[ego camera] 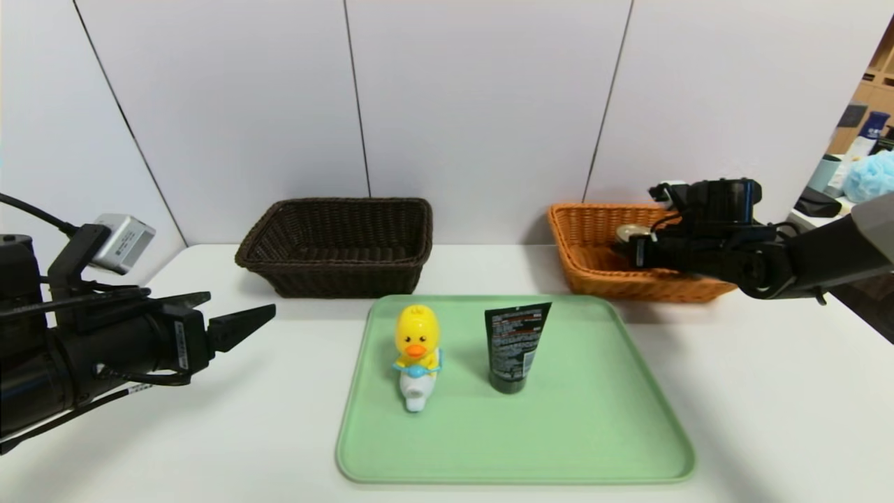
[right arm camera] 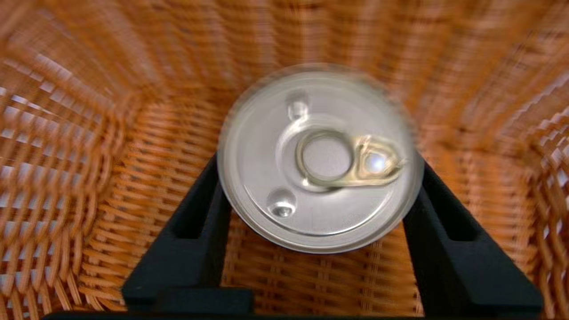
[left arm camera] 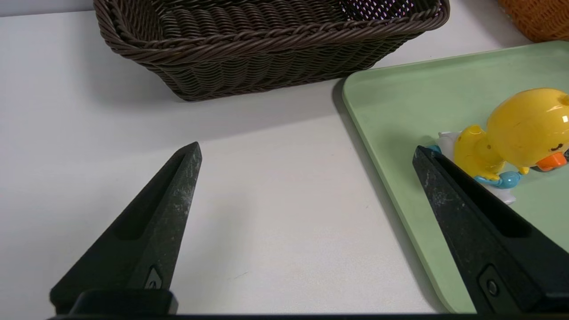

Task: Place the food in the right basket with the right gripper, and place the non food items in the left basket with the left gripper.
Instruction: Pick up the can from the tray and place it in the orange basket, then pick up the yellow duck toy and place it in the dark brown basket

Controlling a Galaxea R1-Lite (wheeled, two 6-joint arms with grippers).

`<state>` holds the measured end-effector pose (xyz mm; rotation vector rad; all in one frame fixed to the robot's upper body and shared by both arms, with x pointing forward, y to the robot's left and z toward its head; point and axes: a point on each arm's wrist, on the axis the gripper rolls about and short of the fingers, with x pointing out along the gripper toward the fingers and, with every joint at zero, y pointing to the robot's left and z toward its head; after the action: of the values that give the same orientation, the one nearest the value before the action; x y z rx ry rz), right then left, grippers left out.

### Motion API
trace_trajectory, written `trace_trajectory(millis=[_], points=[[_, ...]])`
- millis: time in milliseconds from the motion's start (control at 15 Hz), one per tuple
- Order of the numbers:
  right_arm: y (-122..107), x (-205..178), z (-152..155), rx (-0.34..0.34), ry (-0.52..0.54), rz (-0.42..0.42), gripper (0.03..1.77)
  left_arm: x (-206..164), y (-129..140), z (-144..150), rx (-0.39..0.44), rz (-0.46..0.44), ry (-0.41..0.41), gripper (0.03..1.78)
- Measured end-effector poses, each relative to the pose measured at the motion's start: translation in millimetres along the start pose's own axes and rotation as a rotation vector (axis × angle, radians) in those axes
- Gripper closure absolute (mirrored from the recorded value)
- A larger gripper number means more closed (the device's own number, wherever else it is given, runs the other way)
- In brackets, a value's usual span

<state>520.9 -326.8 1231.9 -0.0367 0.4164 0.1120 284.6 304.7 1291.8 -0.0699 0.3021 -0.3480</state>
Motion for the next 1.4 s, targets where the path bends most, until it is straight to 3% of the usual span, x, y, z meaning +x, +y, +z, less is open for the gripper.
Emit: trace_trajectory(millis=[467,733,1133,1400], points=[[-0.3,-0.1,8.8,-0.004,-0.028,-0.005,0.31,0.8,0.2,-0.3,0.000,0.001,0.003,0.12],[4.4,-18.6,44.6,-0.021,-0.113,-0.027,0.22,1.4,0.0,6.1,0.008,0.000,-0.018,0.12],[33.5,-108.2,118.6,-0.049,-0.274,-0.015,0.15,2.0,-2.2,15.2,0.014,-0.010,-0.045,0.12],[45.0,-169.6,119.2,-0.050,-0.260,-0.022,0.13,3.7,-20.1,14.2,0.005,-0.042,-0.039,0.12]])
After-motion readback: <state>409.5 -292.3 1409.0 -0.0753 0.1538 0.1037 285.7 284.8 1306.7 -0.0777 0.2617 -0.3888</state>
